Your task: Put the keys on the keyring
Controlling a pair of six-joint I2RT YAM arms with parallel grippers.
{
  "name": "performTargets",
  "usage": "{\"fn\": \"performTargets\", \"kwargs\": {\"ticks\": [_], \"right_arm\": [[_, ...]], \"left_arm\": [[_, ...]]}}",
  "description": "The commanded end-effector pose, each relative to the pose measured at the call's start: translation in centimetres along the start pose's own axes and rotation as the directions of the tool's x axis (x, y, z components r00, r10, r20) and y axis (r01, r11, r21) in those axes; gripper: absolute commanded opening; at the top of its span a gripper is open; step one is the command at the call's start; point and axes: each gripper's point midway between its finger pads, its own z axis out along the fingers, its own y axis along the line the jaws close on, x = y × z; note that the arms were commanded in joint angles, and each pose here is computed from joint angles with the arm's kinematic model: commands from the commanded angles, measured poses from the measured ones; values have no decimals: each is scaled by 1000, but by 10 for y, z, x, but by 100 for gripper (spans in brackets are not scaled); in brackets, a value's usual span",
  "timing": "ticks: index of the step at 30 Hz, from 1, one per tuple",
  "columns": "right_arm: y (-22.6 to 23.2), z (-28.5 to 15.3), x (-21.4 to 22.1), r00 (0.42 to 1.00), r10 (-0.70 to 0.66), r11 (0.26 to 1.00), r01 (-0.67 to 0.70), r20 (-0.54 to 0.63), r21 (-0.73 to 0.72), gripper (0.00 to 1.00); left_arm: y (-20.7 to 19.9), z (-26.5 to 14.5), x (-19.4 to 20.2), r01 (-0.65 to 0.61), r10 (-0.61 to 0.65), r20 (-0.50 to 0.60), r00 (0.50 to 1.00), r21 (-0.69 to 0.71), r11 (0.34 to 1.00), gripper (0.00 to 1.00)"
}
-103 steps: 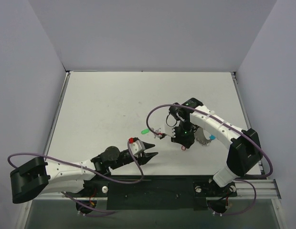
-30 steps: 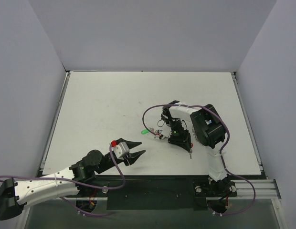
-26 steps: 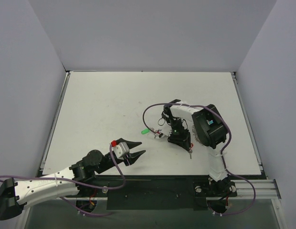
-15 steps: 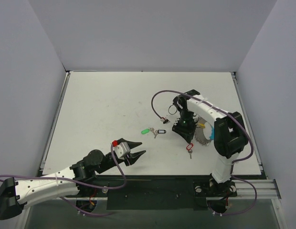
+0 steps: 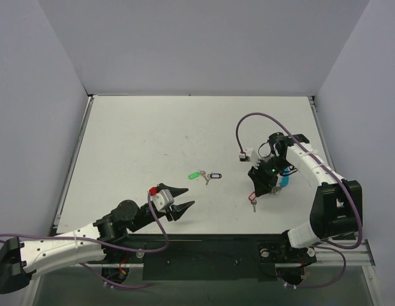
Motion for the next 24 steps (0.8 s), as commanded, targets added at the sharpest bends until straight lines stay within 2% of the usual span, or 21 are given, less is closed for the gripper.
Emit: {"fn": "performTargets", "kwargs": {"ticks": [1,5,8,9,15,16,17,18,19,22,23,24], "right_arm": [[5,12,-1,996,-75,996,78,54,-52,36],[-2,4,-11,995,-3,1000,5,101,-28,36],[-5,-5,-19,988,39,999,-37,151,-14,36],[-4,-7,-23,984,57,998,-54,170,-20,35],[-18,-32,-31,946,111,989,-136,305,61,34],[-25,-35,-32,939,104,985,-143,328,97,35],[-26,-40,-34,934,86,981,-140,346,135,35],[-41,-46,-30,917,122,961,-205,380,187,35],[-44,-53,-31,908,112,949,-219,405,227,35],[-63,-68,-30,867,140,897,-315,478,310,39],[-66,-73,-29,859,145,886,-334,491,323,43],[-67,-74,-29,847,172,877,-364,503,314,53]], "left_arm": [[3,2,-29,5,-4,78,997,-13,1000,57],[5,0,-33,26,-24,90,996,-27,999,58],[11,-2,-35,41,-35,84,996,-64,997,64],[16,-2,-40,97,-89,92,992,-95,991,67],[50,-6,-50,235,-241,13,970,-276,932,89],[65,-6,-45,258,-274,-3,962,-330,908,90],[64,-5,-56,273,-291,-15,956,-305,912,91],[77,-5,-58,305,-333,-36,942,-321,897,91],[81,-9,-48,318,-365,-84,927,-338,886,91],[113,-14,-56,405,-465,-97,880,-357,842,92],[117,-17,-53,412,-480,-117,870,-365,835,92],[128,-20,-57,413,-484,-120,867,-373,831,92]]}}
